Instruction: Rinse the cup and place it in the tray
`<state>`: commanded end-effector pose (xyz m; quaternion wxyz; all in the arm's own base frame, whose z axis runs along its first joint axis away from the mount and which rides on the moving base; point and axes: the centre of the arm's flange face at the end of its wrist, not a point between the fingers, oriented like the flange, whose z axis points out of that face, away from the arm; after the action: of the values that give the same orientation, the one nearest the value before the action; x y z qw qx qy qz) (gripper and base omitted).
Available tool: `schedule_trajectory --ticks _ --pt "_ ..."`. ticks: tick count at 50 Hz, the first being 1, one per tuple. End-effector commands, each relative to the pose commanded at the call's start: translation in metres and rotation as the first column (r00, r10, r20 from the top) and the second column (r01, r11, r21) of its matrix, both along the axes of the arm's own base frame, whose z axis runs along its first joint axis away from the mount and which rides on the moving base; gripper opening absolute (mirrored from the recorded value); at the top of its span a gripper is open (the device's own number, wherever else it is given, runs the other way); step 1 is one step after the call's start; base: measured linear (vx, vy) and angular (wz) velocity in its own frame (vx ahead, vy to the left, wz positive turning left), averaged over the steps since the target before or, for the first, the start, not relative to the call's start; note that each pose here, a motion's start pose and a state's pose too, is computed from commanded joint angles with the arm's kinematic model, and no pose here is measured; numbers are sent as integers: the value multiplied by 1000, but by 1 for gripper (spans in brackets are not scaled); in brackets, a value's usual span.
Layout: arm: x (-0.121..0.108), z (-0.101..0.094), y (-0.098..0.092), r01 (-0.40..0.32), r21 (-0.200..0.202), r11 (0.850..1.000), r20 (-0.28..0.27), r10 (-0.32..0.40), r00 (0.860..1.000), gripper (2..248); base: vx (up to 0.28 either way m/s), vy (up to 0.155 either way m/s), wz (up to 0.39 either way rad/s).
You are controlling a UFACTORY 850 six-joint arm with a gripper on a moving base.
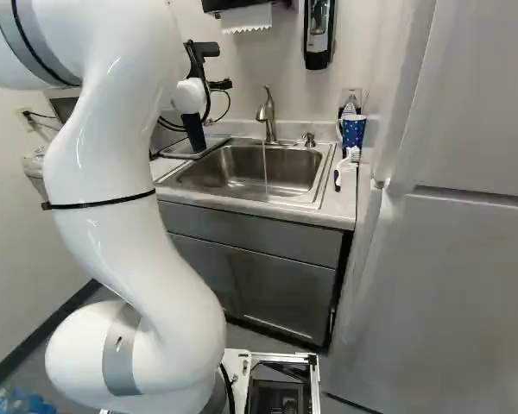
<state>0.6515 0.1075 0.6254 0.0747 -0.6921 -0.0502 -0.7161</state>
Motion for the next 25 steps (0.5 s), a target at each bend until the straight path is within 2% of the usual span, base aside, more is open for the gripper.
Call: schedule_trajectory --ticks 25 --pt "-2 17 -5 9 -15 1000 -81 -11 997 247 0 0 0"
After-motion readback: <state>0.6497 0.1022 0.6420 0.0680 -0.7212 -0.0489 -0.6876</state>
